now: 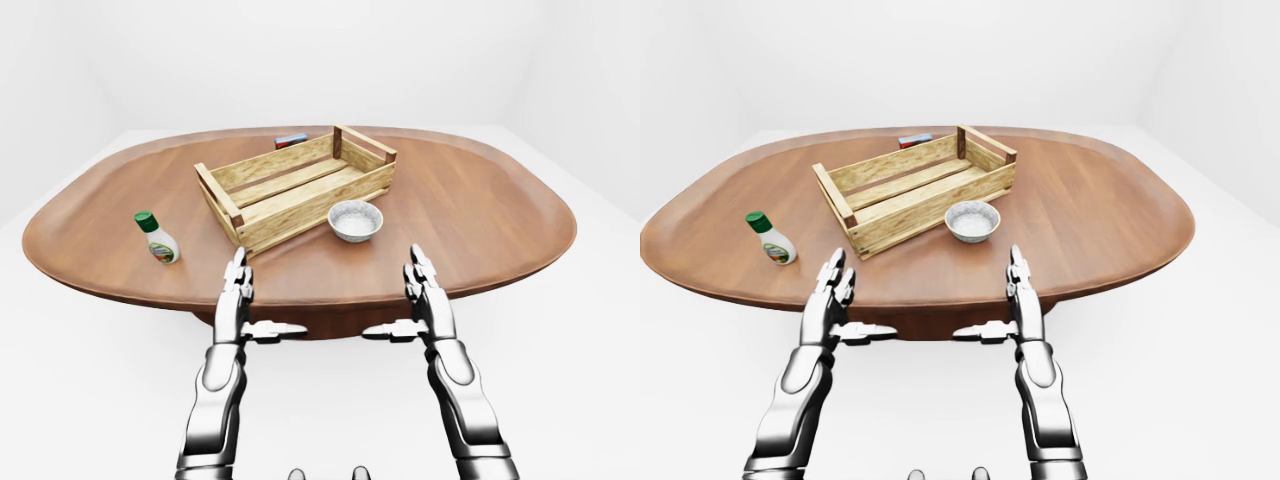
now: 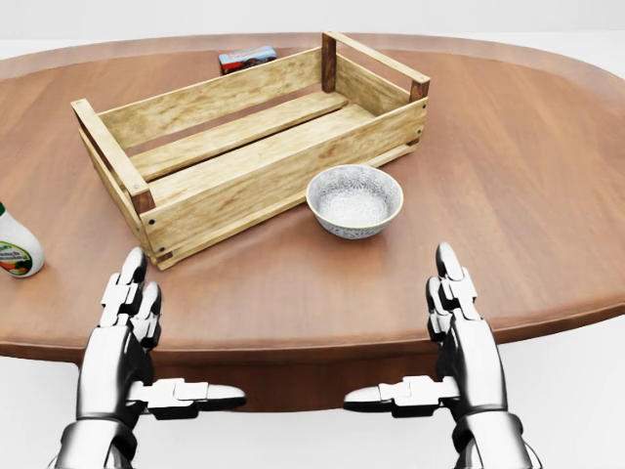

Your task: Pick up the salad dressing and put it in the tray.

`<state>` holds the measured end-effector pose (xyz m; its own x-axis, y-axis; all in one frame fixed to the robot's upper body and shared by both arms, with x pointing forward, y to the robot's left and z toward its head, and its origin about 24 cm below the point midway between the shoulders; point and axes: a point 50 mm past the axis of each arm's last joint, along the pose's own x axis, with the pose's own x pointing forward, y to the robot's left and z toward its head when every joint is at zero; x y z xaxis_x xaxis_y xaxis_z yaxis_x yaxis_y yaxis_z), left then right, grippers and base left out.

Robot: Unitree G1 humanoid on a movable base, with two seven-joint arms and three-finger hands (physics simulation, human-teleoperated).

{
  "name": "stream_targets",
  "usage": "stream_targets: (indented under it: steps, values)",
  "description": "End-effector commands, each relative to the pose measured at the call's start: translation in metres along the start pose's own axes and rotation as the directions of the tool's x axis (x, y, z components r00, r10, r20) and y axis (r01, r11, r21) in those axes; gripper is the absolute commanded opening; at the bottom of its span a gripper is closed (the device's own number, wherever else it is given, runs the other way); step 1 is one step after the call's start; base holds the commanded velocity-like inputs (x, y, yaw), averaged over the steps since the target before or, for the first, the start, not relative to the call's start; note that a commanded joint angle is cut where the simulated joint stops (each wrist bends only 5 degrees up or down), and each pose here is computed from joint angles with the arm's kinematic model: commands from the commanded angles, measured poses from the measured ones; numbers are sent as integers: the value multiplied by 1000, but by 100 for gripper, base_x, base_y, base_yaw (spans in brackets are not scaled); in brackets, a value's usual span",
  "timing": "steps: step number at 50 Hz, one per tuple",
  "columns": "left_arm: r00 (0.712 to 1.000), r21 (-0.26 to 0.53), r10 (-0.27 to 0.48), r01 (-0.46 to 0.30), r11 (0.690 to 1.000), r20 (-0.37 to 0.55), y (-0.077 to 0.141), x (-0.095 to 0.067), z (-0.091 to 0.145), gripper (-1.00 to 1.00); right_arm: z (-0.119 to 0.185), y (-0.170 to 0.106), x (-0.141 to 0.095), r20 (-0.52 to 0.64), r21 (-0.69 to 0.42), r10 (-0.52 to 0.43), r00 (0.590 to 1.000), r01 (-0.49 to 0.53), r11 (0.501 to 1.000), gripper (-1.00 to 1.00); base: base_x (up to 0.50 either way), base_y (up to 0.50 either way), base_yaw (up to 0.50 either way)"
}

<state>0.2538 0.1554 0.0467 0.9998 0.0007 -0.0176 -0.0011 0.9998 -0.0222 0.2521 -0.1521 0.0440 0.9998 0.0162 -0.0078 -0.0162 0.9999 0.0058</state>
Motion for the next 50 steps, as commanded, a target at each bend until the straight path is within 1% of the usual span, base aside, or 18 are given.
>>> stream_targets:
  steps: [1, 5, 6, 10, 12, 13, 15, 17, 18, 23, 26, 31, 35, 38, 40, 41, 47, 50]
  values:
    - [992, -54, 5, 2, 999, 124, 15, -4, 31, 100, 23, -5, -7, 67, 4, 49, 997, -49, 999, 100, 0, 0, 0]
    - [984, -99, 29, -11, 995, 178, 22, -6, 43, 100, 53, -8, -16, 196, -10, 56, 979, -55, 998, 100, 0, 0, 0]
    - [966, -119, 64, -35, 992, 250, 30, -8, 61, 100, 70, -11, -22, 265, -32, 51, 963, -44, 999, 100, 0, 0, 0]
    - [913, -110, 81, -40, 993, 399, 44, -20, 97, 100, 106, -18, -39, 413, -90, 52, 909, -16, 996, 100, 0, 0, 0]
    - [879, -100, 104, -65, 993, 466, 52, -28, 113, 100, 126, -24, -51, 497, -125, 46, 866, 19, 992, 100, 0, 0, 0]
    - [842, -83, 99, -64, 994, 530, 58, -37, 129, 100, 146, -30, -64, 575, -153, 43, 817, 56, 987, 100, 0, 0, 0]
    - [812, -25, 61, -57, 998, 580, 61, -47, 142, 100, 165, -37, -80, 650, -192, 45, 759, 107, 975, 100, 0, 0, 0]
    - [790, 1, 66, -85, 996, 610, 66, -53, 149, 100, 177, -41, -92, 695, -226, 51, 717, 150, 963, 100, 0, 0, 0]
    - [761, 13, 62, -92, 996, 646, 71, -60, 159, 100, 189, -46, -106, 738, -255, 58, 672, 199, 946, 100, 0, 0, 0]
    - [712, 59, 67, -152, 987, 699, 85, -74, 174, 100, 206, -67, -129, 788, -267, 46, 615, 273, 924, 100, 0, 0, 0]
    - [689, 91, 61, -182, 979, 722, 90, -82, 181, 100, 214, -79, -138, 789, -206, 8, 614, 252, 946, 100, 0, 0, 0]
    - [597, 94, 87, -266, 959, 798, 109, -106, 204, 100, 227, -96, -157, 781, -105, -82, 619, 260, 960, 100, 0, 0, 0]
    - [515, 73, 106, -316, 946, 851, 121, -126, 221, 100, 226, -96, -155, 764, -94, -95, 638, 256, 962, 100, 0, 0, 0]
    - [477, 54, 118, -332, 942, 871, 129, -136, 229, 100, 226, -92, -150, 754, -183, -60, 654, 297, 937, 100, 0, 0, 0]
    - [433, 23, 135, -341, 940, 891, 135, -147, 236, 100, 226, -89, -147, 764, -205, -58, 642, 327, 922, 100, 0, 38, 0]
    - [427, 12, 141, -337, 942, 893, 137, -149, 237, 100, 225, -88, -145, 763, -225, -47, 645, 332, 916, 100, 0, 50, 0]
    - [471, 10, 153, -327, 945, 869, 138, -143, 232, 100, 225, -84, -142, 773, -254, -24, 634, 343, 904, 100, 0, 50, 0]
    - [475, 12, 151, -323, 946, 867, 137, -142, 232, 100, 225, -84, -142, 777, -259, -20, 630, 348, 901, 100, 0, 50, 0]
